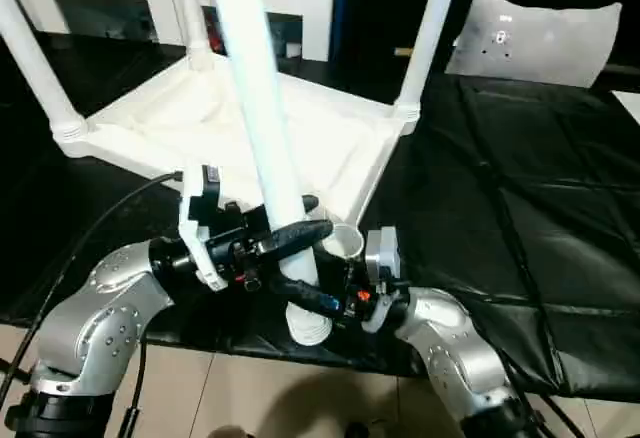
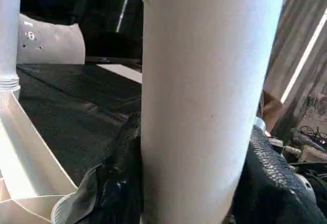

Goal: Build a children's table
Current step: Pick table leg

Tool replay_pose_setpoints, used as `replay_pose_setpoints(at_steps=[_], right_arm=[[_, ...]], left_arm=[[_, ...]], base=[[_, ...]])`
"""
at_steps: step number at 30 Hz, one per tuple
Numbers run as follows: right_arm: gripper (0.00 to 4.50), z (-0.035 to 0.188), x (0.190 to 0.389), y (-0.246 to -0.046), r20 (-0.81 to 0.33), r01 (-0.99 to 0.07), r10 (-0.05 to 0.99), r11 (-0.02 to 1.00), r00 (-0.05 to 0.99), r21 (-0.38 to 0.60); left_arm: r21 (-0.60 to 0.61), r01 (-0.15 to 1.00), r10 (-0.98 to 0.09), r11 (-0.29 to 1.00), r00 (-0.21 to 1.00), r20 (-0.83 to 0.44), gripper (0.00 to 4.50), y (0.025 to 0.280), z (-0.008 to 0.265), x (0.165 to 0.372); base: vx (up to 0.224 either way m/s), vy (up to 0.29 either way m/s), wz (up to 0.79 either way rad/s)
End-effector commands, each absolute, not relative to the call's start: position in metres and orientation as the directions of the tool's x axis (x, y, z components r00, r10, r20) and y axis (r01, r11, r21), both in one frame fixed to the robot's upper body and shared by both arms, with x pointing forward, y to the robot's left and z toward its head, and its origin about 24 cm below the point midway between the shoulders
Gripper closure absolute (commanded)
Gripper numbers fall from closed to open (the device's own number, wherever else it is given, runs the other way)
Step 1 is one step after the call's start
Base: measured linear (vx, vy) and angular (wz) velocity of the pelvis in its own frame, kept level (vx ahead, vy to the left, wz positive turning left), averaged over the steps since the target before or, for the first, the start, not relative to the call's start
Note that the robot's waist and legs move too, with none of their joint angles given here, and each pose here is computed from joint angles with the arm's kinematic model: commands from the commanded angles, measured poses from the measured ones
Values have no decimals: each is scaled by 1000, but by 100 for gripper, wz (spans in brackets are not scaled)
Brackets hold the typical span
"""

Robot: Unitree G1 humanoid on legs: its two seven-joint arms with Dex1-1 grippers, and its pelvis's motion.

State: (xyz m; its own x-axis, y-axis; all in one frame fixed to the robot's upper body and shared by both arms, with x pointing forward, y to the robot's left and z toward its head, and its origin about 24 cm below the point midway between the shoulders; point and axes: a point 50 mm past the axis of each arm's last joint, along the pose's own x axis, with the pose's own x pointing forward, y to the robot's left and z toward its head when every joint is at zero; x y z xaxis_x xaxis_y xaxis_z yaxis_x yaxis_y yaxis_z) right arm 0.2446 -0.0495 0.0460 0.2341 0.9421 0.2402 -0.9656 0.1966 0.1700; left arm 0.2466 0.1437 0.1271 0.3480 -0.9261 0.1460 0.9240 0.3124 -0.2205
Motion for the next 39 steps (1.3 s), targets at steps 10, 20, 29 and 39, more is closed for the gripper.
replay_pose_setpoints(at_steps=[10, 20, 29, 39], right_arm=[[264, 51, 259, -64, 258, -945, 914, 275, 314, 174], [142, 69, 266, -82, 314, -926, 879, 291, 358, 241], [52, 79, 287, -114, 83, -785, 791, 580, 607, 217], [0, 92, 284, -107, 14, -789, 792, 606, 610, 104]], left_arm=[[-234, 938, -912, 254, 313, 264, 267, 136, 145, 245], [-194, 908, -876, 371, 412, 252, 268, 143, 153, 252], [-161, 807, -801, 568, 587, 114, 268, 145, 153, 268], [-137, 787, -779, 601, 616, 116, 268, 138, 161, 271]], base=[[0, 0, 0], [0, 0, 0], [0, 0, 0], [0, 0, 0]])
